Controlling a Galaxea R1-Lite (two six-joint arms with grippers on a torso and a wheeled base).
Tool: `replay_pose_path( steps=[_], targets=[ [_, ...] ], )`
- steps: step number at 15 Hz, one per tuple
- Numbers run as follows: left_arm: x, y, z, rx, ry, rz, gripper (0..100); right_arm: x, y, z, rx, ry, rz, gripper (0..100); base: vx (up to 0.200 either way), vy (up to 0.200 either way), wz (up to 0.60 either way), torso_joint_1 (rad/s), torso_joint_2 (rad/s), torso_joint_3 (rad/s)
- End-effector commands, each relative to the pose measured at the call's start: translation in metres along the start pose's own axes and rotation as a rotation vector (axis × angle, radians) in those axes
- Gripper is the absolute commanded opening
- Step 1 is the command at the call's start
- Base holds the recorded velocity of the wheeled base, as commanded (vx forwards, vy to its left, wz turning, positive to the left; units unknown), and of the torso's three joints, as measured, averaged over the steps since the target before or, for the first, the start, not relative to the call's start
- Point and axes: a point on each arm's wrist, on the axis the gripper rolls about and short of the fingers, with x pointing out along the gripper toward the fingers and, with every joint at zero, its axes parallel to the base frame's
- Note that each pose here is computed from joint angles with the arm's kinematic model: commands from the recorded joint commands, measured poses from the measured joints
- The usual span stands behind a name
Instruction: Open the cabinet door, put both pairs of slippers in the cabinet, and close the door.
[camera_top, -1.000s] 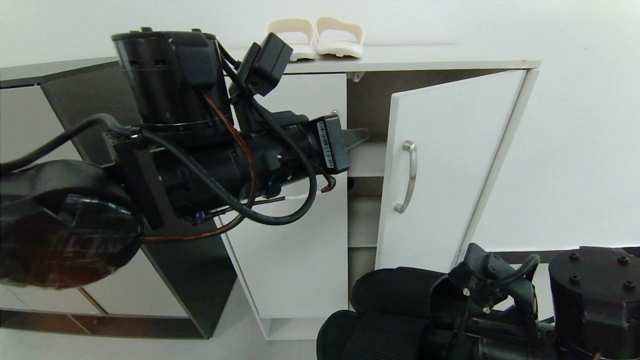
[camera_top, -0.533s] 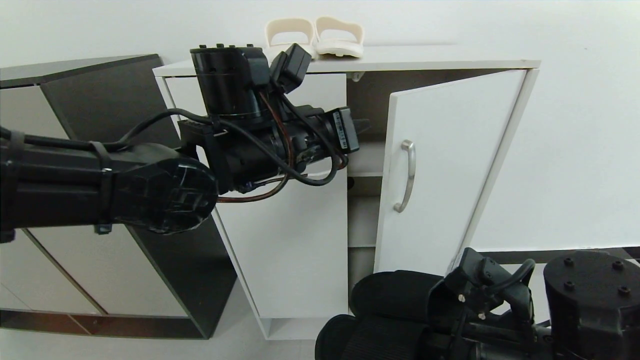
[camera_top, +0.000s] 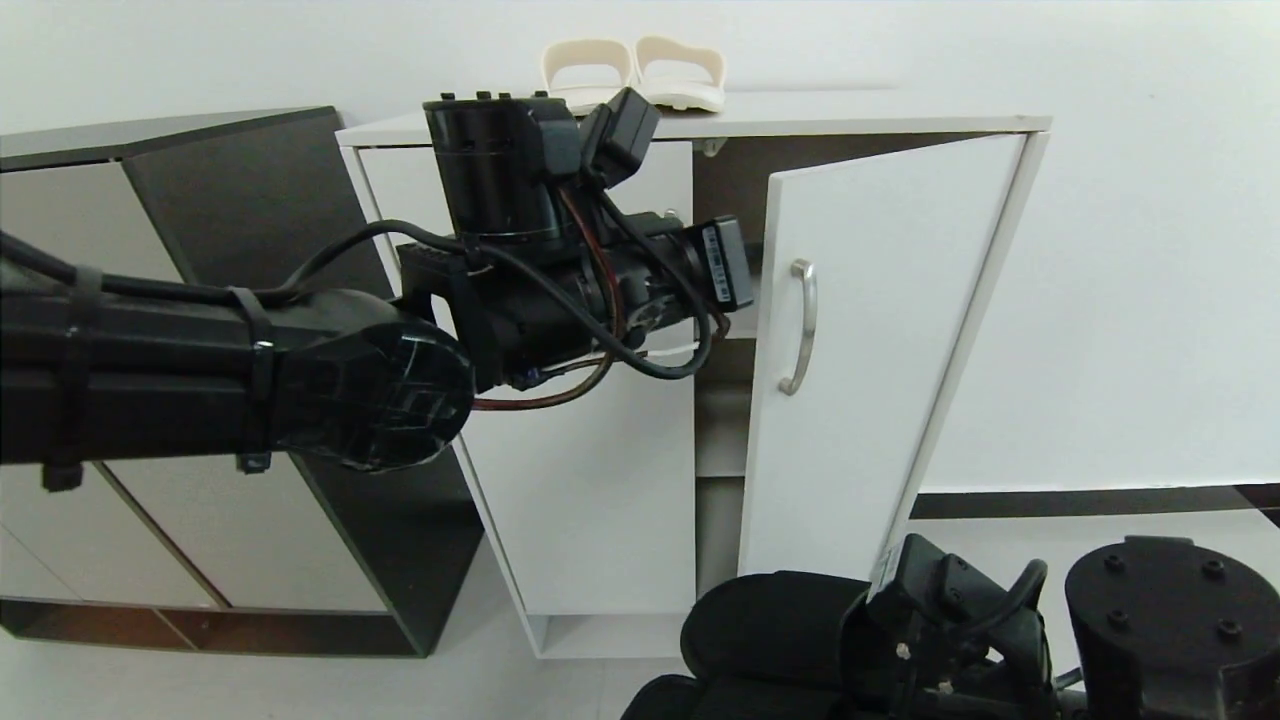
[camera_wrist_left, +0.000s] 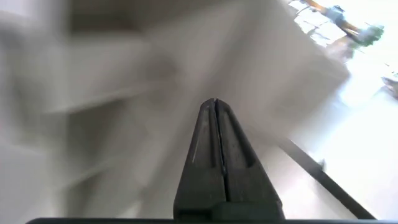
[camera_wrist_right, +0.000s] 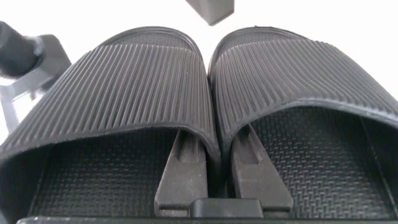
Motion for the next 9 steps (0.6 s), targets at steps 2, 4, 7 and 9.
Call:
replay_pose_path(
  steps=[2, 4, 7, 9],
  targets=[
    [0.001, -0.046, -0.018, -0.003, 0.048, -0.105, 0, -0.001, 0.007, -0.002, -0.013, 0.006, 0.028, 0, -0.200, 0.000, 0.00, -0.005, 0.00, 0.002],
    [0.002, -0.054, -0.021, 0.001, 0.051, -0.125, 0, 0.001, 0.009, -0.001, -0.016, 0.003, 0.007, 0, -0.200, 0.000, 0.00, 0.000, 0.00, 0.007],
    [-0.007, -0.024, 0.002, 0.020, -0.058, -0.025, 0, 0.004, 0.004, 0.004, 0.005, -0.015, -0.030, 0, -0.067, 0.000, 0.00, 0.001, 0.00, -0.001],
    [-0.047, 0.012, 0.043, 0.047, -0.194, 0.156, 0, 0.006, -0.015, 0.012, 0.038, -0.043, -0.140, 0, 0.000, 0.000, 0.00, 0.000, 0.00, 0.000]
  ],
)
